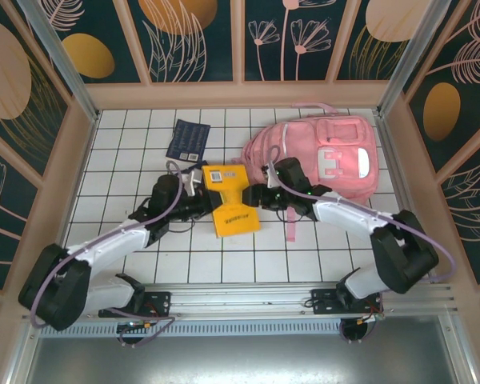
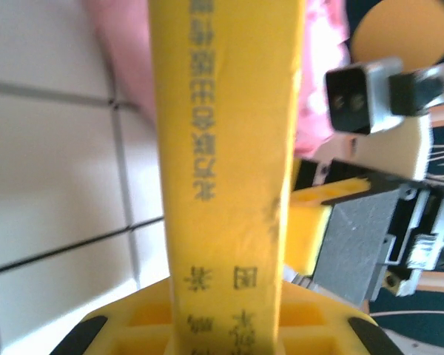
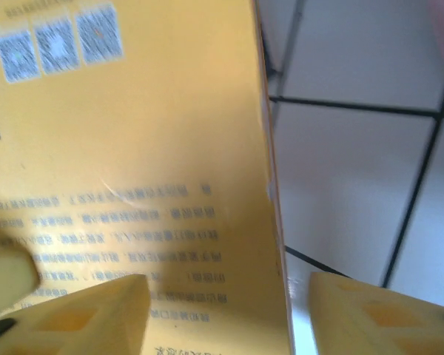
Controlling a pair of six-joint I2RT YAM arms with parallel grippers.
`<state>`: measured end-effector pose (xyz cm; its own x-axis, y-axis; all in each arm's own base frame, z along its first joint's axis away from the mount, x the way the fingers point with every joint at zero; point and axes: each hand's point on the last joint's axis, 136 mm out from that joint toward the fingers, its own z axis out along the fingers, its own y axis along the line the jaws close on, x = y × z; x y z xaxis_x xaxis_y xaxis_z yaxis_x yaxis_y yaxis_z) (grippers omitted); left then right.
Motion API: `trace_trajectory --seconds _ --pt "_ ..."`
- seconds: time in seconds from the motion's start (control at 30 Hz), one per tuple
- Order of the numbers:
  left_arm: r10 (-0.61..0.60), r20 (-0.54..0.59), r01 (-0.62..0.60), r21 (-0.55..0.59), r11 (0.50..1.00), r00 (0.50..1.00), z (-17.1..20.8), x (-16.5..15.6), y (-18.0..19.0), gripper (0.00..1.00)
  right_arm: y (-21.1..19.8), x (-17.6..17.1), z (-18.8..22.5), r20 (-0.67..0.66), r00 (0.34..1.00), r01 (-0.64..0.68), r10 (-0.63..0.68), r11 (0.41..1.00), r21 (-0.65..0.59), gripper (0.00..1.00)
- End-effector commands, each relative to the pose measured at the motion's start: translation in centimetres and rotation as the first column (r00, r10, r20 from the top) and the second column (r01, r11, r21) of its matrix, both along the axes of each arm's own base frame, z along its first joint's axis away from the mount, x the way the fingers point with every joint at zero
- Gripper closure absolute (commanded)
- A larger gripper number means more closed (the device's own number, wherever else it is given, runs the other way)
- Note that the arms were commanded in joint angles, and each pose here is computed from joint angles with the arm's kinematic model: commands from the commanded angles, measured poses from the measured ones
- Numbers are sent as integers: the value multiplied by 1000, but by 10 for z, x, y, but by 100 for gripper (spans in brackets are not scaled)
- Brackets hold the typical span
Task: Pack the student bag
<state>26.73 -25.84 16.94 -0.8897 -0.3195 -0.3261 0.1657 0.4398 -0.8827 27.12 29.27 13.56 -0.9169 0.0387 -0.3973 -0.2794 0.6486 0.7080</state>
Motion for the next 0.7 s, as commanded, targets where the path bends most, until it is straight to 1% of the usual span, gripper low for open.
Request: trace_trajectory --seconds 0.0,0.03,0.1,0.17,0.27,0.37,0.57,0.67 --pt "97 230 -66 -138 988 968 85 19 7 100 5 10 46 62 997 39 -46 993 114 33" --pt "130 247 -94 -155 983 960 94 21 11 100 5 11 57 77 995 52 -64 989 141 29" --pt "197 290 -142 -198 970 937 117 24 21 100 2 11 79 101 990 78 -100 975 206 24" --pt "245 335 -168 -243 955 910 140 24 28 100 3 8 102 119 987 72 -110 956 283 19" --pt "277 372 -173 -287 942 886 164 25 32 100 9 3 123 119 989 39 -88 930 365 18" --pt "298 388 -177 -317 932 872 180 26 34 100 19 -4 136 100 994 -2 -49 893 451 15" --pt "366 430 -209 -369 906 825 207 27 45 100 19 -7 157 140 986 3 -91 846 533 13" --pt "383 440 -209 -394 895 812 218 26 47 100 25 -11 170 174 982 -37 -76 821 570 11"
